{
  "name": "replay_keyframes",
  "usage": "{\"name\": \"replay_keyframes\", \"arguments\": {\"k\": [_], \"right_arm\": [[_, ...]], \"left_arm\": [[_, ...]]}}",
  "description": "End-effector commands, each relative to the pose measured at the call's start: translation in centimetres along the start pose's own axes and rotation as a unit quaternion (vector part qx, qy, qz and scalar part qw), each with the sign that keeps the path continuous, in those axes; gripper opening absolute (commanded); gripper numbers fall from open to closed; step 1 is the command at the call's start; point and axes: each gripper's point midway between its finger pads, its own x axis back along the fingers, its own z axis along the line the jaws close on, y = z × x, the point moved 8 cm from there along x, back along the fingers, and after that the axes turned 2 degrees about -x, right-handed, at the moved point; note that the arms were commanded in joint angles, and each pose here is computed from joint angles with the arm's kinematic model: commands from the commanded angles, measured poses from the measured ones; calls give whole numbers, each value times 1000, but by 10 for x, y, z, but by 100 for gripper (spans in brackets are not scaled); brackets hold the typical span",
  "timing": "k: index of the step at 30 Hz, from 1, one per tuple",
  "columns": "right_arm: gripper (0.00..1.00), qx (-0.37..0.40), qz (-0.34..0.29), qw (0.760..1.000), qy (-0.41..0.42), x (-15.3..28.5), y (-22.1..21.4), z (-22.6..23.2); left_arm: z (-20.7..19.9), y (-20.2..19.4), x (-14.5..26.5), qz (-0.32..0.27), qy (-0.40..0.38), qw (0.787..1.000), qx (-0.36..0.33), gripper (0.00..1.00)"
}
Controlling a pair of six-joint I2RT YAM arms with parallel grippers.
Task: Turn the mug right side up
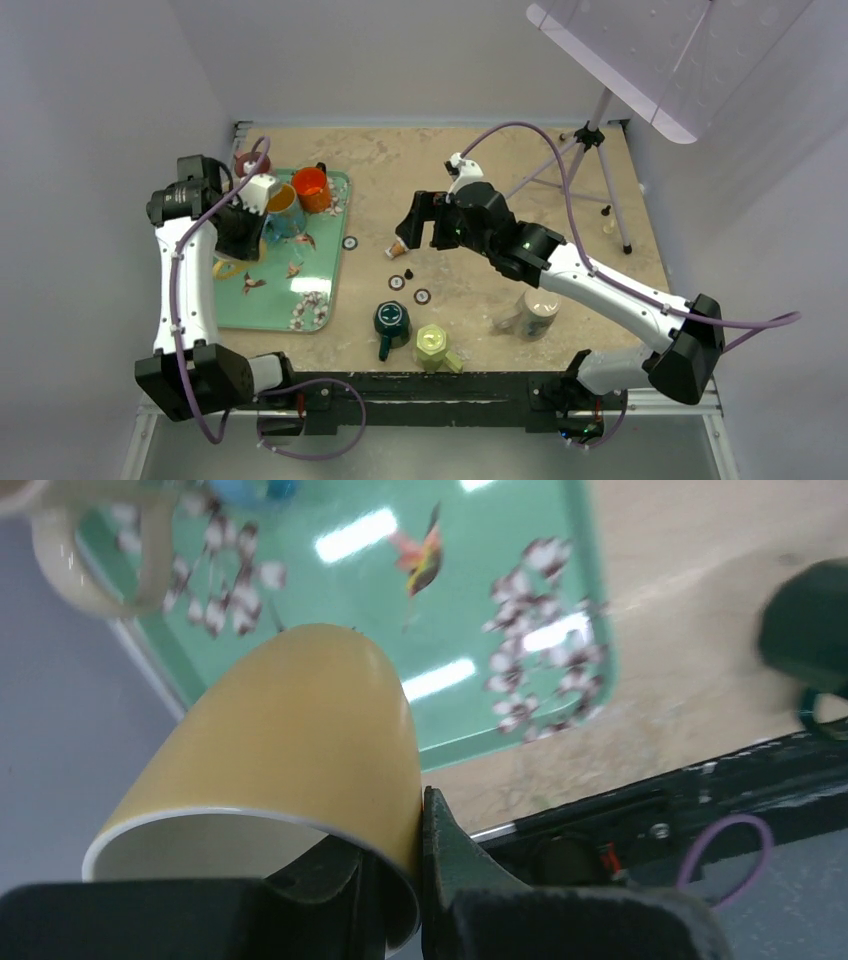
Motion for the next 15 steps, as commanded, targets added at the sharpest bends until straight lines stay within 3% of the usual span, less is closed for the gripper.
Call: {"name": "replay_keyframes", "arguments": {"k": [1, 7, 12, 15], "right_arm": [[98, 22, -38, 999, 1, 11, 18, 6], [98, 31, -31, 999, 2, 10, 19, 9], [98, 41, -20, 999, 12, 13, 11, 9], [98, 34, -9, 999, -30, 10, 1, 3]], "left_arm": [[50, -30, -26, 41, 105, 993, -35, 0], [91, -41, -78, 70, 116, 990, 23, 0], [120, -41, -100, 80, 140, 986, 34, 0], [126, -39, -114, 95, 117, 988, 41, 0]]}}
